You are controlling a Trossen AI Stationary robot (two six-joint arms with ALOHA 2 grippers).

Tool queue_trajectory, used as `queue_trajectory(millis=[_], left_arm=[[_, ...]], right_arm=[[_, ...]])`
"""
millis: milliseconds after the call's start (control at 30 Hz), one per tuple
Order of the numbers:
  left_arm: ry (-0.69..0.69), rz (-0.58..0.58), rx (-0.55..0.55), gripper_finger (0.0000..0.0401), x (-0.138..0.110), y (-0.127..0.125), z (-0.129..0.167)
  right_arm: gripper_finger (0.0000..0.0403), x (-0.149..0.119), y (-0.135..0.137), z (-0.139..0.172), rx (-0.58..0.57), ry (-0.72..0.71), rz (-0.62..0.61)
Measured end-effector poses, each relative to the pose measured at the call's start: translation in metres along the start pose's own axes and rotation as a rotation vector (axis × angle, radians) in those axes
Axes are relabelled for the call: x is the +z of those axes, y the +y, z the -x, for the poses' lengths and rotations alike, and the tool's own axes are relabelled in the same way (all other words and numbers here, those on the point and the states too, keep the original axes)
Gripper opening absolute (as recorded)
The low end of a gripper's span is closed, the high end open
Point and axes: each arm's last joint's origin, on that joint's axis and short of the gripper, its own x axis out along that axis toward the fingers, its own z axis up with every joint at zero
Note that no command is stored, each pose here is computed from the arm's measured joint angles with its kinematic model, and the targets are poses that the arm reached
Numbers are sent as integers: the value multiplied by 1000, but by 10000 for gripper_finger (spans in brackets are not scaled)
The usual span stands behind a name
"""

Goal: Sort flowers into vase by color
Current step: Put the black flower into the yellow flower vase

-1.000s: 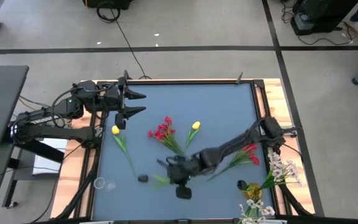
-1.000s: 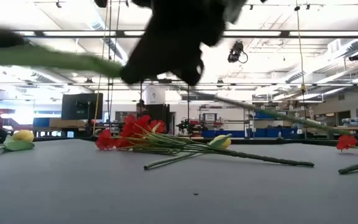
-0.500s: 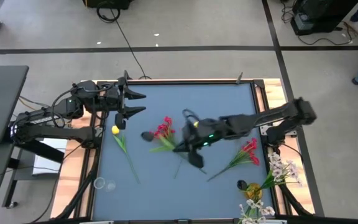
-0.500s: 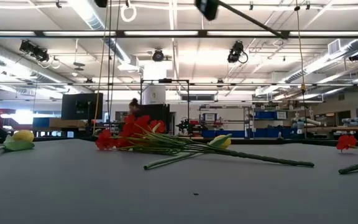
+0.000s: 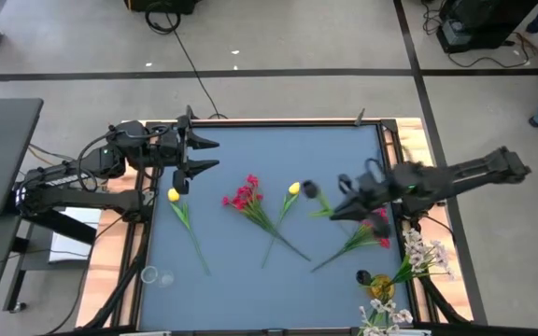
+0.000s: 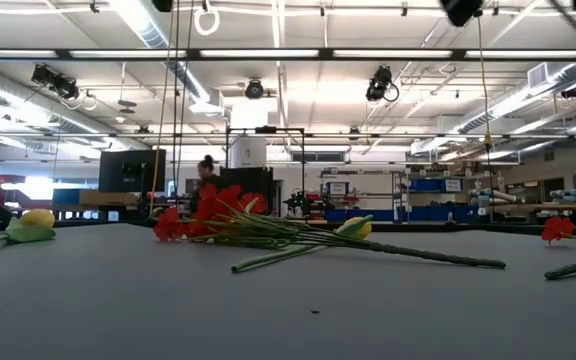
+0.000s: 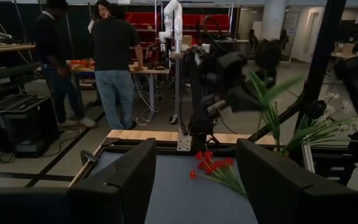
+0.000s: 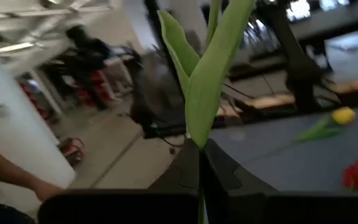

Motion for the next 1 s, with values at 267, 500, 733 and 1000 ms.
queue_trajectory(millis=[267,500,733,1000], left_arm=[[0,0,0,226,0,0,0],[0,0,0,226,0,0,0],[0,0,0,226,0,0,0],[0,0,0,226,0,0,0]], right_arm=[[7,-29,8,54,277,-142,-18],[7,-60,10,68,537,-257,42],[7,-80,13,63,635,-161,56],[7,-86,24,56,667,-164,46]])
